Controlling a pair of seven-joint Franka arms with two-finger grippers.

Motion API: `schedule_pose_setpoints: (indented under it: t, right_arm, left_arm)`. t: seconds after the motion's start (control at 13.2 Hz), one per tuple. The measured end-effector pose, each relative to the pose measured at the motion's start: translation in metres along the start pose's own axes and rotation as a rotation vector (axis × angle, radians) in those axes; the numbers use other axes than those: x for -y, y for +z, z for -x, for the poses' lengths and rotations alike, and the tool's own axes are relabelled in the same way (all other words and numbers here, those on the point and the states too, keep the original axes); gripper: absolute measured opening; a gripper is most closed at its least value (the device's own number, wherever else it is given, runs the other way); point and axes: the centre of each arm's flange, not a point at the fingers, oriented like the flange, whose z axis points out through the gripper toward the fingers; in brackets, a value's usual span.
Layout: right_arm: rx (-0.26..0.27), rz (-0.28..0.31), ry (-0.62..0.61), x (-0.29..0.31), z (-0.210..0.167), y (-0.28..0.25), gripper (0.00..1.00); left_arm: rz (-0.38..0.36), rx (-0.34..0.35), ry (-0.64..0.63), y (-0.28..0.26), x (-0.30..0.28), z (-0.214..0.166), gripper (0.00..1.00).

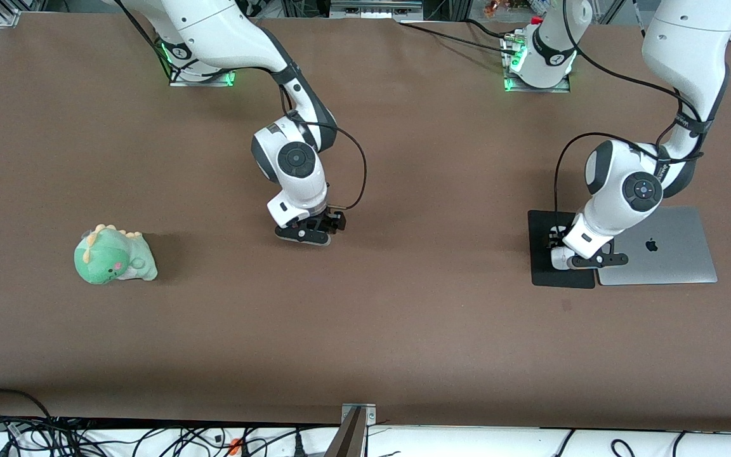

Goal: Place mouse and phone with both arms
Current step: 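Lower the mouse onto the pad while the right gripper grasps the phone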

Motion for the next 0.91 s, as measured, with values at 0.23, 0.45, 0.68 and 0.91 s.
schedule_pose_setpoints:
  t: [0.23, 0.45, 0.68, 0.91]
  right_arm:
    - [-0.032, -0.012, -0.029, -0.005, 0.008, 0.011, 1.00]
    - [-0.048, -0.020, -0.056, -0.010, 0.017, 0.020, 1.00]
    - [-0.052, -0.024, -0.076, -0.008, 0.017, 0.014, 0.82]
    - [-0.044, -0.016, -0.086, -0.009, 0.018, 0.014, 0.81]
  left_arm:
    - [0.003, 0.009, -0.001, 0.009, 0.002, 0.002, 0.68]
    - [0.004, 0.011, 0.003, 0.013, 0.003, 0.003, 0.69]
    - [0.005, 0.010, 0.008, 0.014, 0.005, 0.003, 0.73]
    - [0.006, -0.007, 0.051, 0.010, 0.005, 0.000, 0.89]
